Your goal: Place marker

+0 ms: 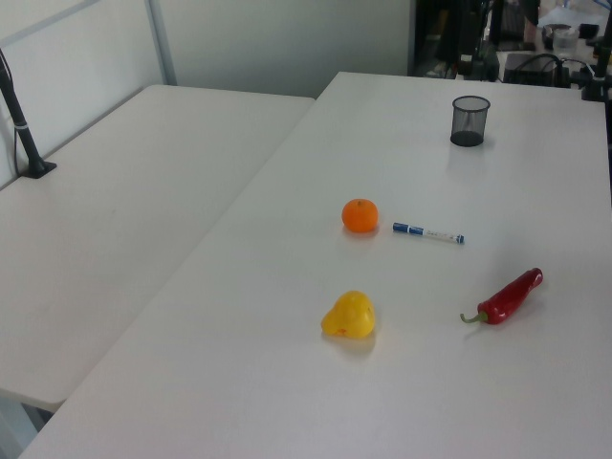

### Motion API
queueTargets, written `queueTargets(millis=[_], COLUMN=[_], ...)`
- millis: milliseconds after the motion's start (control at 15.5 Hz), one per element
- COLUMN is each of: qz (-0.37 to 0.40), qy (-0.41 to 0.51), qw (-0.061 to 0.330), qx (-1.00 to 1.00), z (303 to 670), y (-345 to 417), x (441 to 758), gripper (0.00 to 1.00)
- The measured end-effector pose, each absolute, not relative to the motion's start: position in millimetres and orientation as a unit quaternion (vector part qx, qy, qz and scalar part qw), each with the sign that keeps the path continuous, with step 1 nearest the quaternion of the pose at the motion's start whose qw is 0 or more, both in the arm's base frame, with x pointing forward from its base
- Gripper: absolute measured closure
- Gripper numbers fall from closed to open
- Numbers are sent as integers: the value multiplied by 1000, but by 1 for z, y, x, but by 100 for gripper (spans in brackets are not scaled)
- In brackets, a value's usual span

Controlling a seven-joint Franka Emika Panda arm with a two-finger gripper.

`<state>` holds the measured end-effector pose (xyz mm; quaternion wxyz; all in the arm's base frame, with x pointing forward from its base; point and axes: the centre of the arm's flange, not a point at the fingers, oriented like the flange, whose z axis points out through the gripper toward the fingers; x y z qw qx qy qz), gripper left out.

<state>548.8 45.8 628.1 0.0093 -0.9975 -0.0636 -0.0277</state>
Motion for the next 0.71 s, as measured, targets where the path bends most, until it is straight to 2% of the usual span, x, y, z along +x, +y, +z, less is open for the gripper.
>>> queueTargets(millis=[712], qz=[-23], qy=[-65], qw=[9], qx=[-998], z=[624], y=[47], x=[548], gripper=[0])
